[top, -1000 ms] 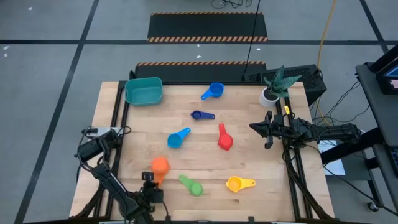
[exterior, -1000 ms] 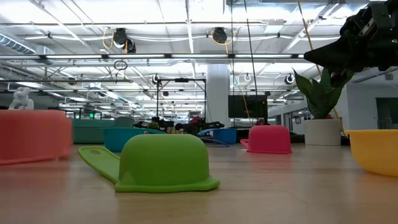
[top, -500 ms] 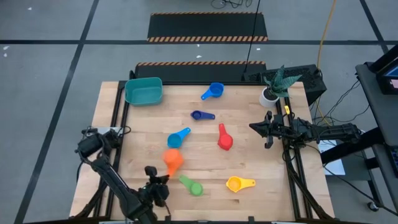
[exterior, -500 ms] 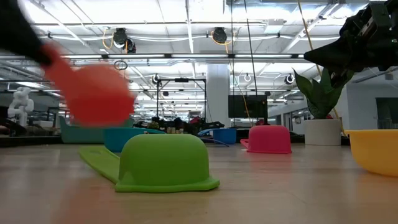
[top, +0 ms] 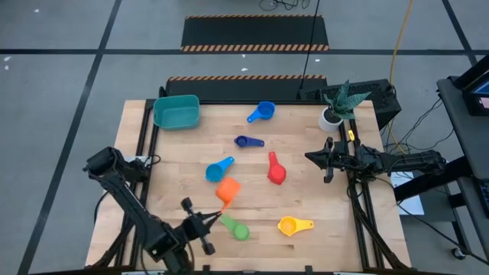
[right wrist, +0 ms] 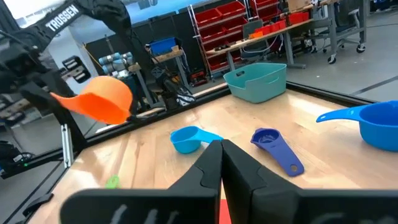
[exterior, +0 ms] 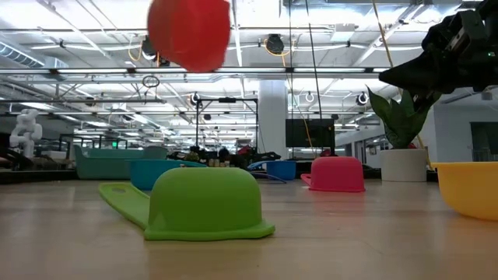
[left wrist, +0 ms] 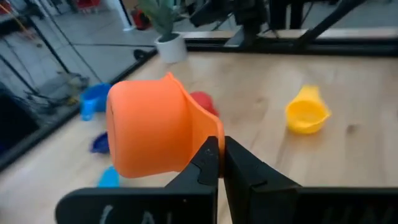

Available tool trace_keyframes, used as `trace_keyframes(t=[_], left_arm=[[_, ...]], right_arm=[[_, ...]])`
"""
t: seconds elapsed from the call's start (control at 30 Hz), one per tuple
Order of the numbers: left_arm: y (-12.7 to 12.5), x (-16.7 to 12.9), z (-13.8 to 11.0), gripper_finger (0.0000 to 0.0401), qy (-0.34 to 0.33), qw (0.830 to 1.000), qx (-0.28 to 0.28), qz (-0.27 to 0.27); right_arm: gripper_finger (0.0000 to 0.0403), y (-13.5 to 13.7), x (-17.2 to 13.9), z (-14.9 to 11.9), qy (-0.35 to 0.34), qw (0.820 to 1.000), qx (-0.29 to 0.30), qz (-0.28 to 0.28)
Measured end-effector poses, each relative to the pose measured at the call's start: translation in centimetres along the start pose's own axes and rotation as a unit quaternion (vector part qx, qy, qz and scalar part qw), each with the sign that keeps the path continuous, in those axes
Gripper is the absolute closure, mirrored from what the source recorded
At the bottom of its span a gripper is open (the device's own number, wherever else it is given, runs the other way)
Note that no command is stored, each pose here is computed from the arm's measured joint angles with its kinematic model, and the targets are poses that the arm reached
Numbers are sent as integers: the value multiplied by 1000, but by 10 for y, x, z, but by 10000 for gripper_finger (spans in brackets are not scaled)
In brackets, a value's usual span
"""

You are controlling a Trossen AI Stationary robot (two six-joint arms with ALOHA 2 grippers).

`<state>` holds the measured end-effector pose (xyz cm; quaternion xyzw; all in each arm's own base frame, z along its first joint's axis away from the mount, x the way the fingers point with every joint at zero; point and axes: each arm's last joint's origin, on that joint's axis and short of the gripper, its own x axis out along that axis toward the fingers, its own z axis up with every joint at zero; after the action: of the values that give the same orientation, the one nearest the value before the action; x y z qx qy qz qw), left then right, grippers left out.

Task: Nest measuring cups in basket
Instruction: Move the orange measuring cup to the center of the table

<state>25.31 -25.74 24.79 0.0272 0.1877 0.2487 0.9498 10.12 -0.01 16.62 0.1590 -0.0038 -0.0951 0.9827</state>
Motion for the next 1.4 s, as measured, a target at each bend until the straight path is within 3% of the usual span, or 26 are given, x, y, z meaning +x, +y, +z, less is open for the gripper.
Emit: trace_keyframes(t=[0.17,0.33,0.47,0.63,1.0,1.13,1.33,1.4], left_arm=[[-17,18,-1,391,-26,997,-37,-59],[-17,40,-6,395,-76,988,-91,-101],[-4,61,-20,393,-105,966,-158,-173],[16,71,-36,395,-148,942,-215,-211],[32,103,-61,395,-104,930,-287,-206],[27,115,-75,396,-84,915,-339,-202],[22,123,-89,396,-111,874,-428,-202],[21,126,-96,396,-109,870,-440,-195]], right_arm=[[403,0,1,-1,5,1000,-1,-1],[403,0,2,-1,8,1000,-6,-2],[403,2,2,-2,20,999,-19,30],[403,6,2,-3,38,995,-26,92],[403,5,3,-11,83,991,-31,100],[403,4,4,-13,98,990,-22,96],[403,4,6,-17,116,989,-23,90],[403,4,6,-17,121,988,-24,88]])
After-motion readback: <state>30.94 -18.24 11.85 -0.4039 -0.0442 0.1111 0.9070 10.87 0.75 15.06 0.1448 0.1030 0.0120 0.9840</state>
